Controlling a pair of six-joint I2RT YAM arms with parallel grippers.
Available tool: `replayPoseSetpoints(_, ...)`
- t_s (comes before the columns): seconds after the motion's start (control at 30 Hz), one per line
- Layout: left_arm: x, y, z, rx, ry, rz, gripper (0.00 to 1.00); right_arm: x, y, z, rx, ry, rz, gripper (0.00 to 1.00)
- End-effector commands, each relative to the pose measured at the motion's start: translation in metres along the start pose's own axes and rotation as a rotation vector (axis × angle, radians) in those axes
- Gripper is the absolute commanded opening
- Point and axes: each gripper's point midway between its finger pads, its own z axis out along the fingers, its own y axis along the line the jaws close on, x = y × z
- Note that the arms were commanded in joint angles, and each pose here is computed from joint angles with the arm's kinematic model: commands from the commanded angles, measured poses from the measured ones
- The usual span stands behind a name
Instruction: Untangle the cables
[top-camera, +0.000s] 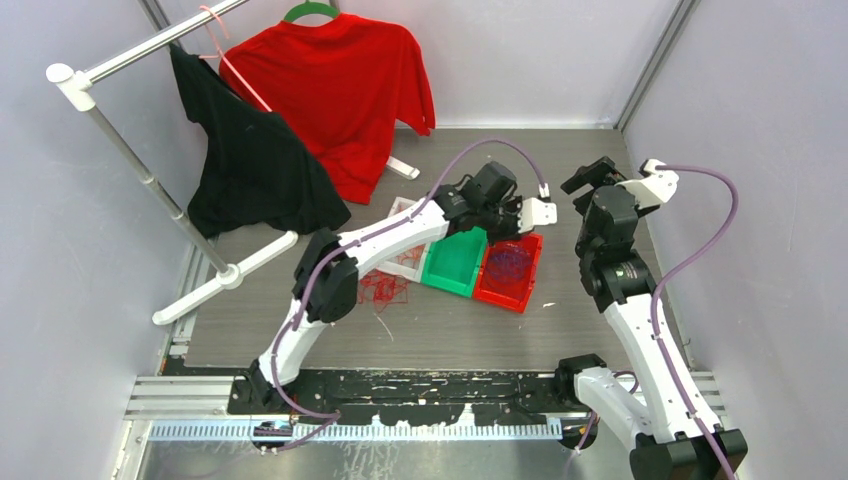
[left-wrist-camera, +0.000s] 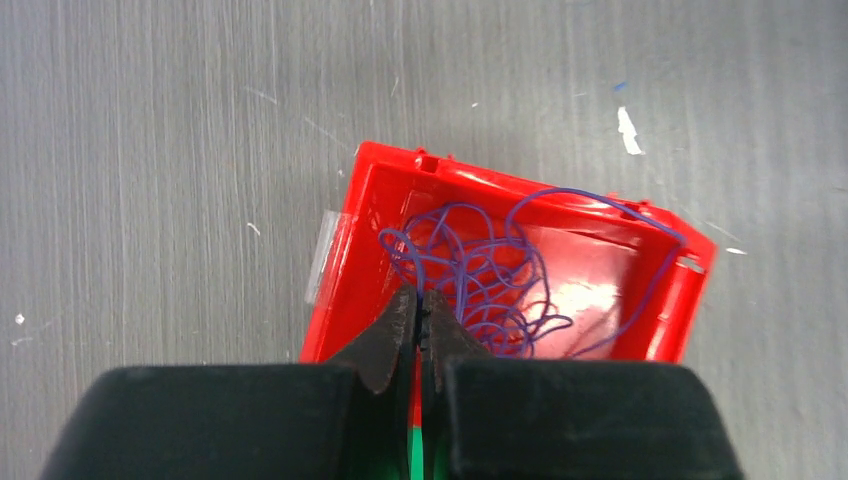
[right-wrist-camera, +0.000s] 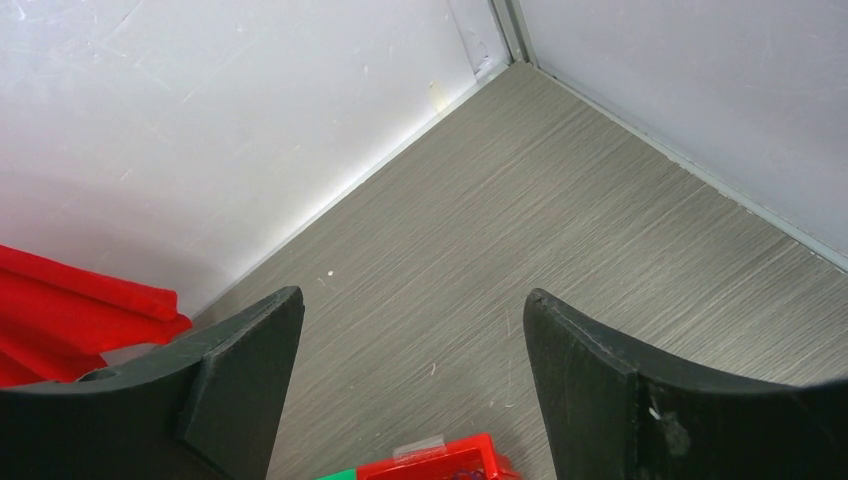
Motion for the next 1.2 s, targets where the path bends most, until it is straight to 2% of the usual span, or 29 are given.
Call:
replayPoseSetpoints(0.0, -0.008, 0.025, 0.017, -0.155, 0.016, 0.037, 0.0, -0.029, 0.005, -0.007, -0.014, -0.064, 0.048, 0.86)
replayPoseSetpoints(0.23, 0.038, 0.014, 0.039, -0.156, 0.179, 0.073, 0.0, -0.029, 0.003, -0.009, -0.011, -0.061, 0.04, 0.86)
replayPoseSetpoints(0.4, 0.038, 0.008, 0.03, -0.123, 0.22, 0.067, 0.01, -0.028, 0.006, -0.009, -0.023, -0.054, 0.042, 0.86)
replayPoseSetpoints(0.43, 0.032, 0.008, 0.025, -0.119, 0.216, 0.07, 0.06, -0.028, 0.007, -0.009, -0.029, -0.052, 0.045, 0.86)
replayPoseSetpoints(0.5, 0.021, 0.007, 0.012, -0.104, 0.209, 0.076, 0.28, -0.027, 0.009, -0.008, -0.035, -0.044, 0.046, 0.86)
replayPoseSetpoints(0.53, 0.016, 0.005, 0.005, -0.098, 0.203, 0.073, 0.36, -0.026, 0.008, -0.008, -0.033, -0.042, 0.046, 0.86)
replayPoseSetpoints(0.67, 0.0, -0.012, -0.023, -0.052, 0.181, 0.035, 0.51, -0.026, 0.007, -0.009, -0.031, -0.039, 0.034, 0.85)
replayPoseSetpoints(0.8, -0.008, -0.022, -0.051, -0.028, 0.181, 0.019, 0.6, -0.03, 0.004, -0.012, -0.023, -0.046, 0.015, 0.85)
replayPoseSetpoints(0.83, -0.009, -0.024, -0.06, -0.017, 0.191, 0.003, 0.66, -0.03, 0.005, -0.012, -0.026, -0.043, 0.011, 0.85)
replayPoseSetpoints(0.9, -0.017, -0.022, -0.084, -0.006, 0.187, -0.044, 0.84, -0.032, 0.01, -0.013, -0.047, -0.038, 0.007, 0.85)
replayPoseSetpoints(1.03, -0.012, -0.02, -0.15, 0.008, 0.23, -0.157, 0.93, -0.024, 0.024, -0.012, -0.116, 0.005, 0.005, 0.86)
replayPoseSetpoints(1.17, 0.028, -0.02, -0.224, -0.005, 0.264, -0.275, 0.89, 0.001, 0.038, -0.007, -0.183, 0.086, 0.027, 0.86)
